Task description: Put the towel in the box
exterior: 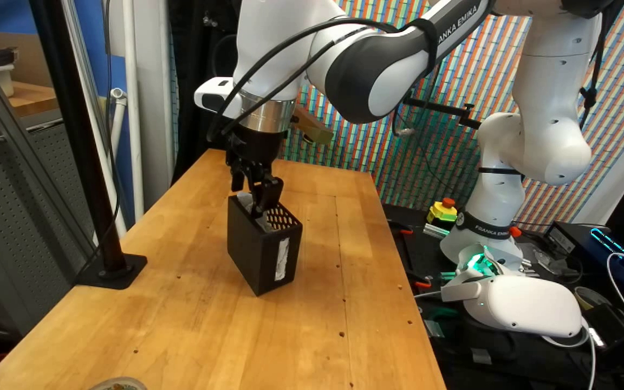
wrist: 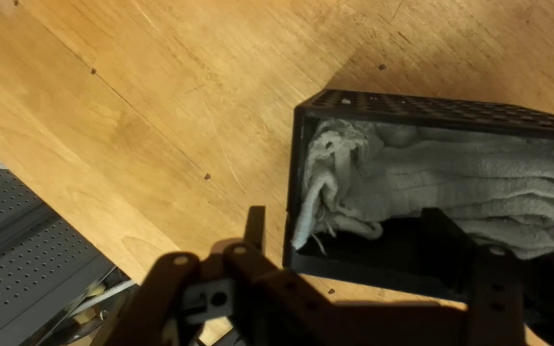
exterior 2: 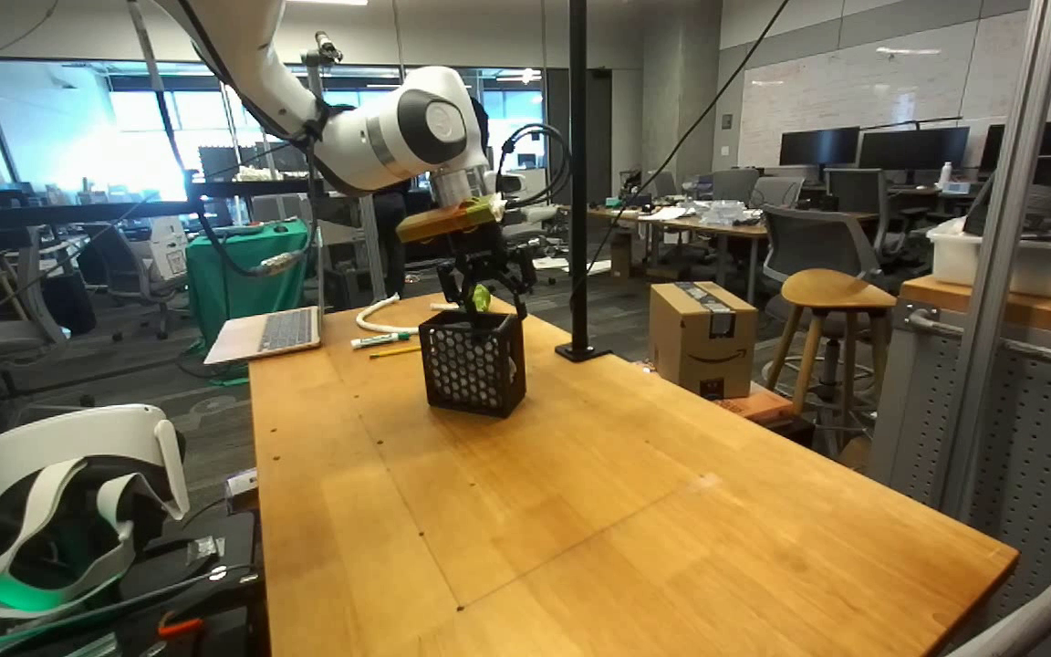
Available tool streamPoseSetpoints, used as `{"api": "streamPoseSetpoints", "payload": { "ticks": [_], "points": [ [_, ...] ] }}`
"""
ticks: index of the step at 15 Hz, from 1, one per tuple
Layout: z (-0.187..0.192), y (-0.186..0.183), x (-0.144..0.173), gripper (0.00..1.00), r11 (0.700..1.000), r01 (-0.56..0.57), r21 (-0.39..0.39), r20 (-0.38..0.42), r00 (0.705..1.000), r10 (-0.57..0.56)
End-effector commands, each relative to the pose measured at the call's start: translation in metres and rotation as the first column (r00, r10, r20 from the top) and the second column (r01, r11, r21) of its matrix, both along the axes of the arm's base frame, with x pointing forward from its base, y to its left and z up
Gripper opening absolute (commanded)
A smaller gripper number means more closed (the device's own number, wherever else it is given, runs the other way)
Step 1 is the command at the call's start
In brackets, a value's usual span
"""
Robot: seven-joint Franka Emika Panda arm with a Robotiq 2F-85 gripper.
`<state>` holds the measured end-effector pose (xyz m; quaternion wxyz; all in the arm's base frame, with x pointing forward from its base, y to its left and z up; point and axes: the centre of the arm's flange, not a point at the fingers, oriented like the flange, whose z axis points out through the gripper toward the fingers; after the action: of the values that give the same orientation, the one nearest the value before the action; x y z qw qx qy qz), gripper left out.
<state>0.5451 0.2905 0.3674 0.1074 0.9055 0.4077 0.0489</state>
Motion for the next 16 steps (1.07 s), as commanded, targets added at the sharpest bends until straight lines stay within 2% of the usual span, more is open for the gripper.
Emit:
{"api": "streamPoseSetpoints", "payload": {
  "ticks": [1, 4, 5, 9, 12, 16],
  "points": [
    [0.0056, 0.0031, 0.0057, 0.51, 1.000, 0.007, -0.006, 0.025, 1.000, -0.007],
    [0.0055, 0.0034, 0.0055, 0.26, 1.000, 0.008, -0.006, 0.025, 1.000, -0.008],
    [0.0053, 0.0040, 0.0053, 0.21, 1.000, 0.007, -0.007, 0.025, 1.000, -0.007],
    [0.0056, 0.0057, 0.0047, 0.13, 1.000, 0.003, -0.008, 0.026, 1.000, -0.002],
    [0.0054, 0.0065, 0.0038, 0.20, 1.000, 0.000, -0.009, 0.026, 1.000, 0.000],
    [0.0065, 0.0084, 0.0016, 0.20, 1.000, -0.005, -0.010, 0.031, 1.000, 0.005]
  ]
}}
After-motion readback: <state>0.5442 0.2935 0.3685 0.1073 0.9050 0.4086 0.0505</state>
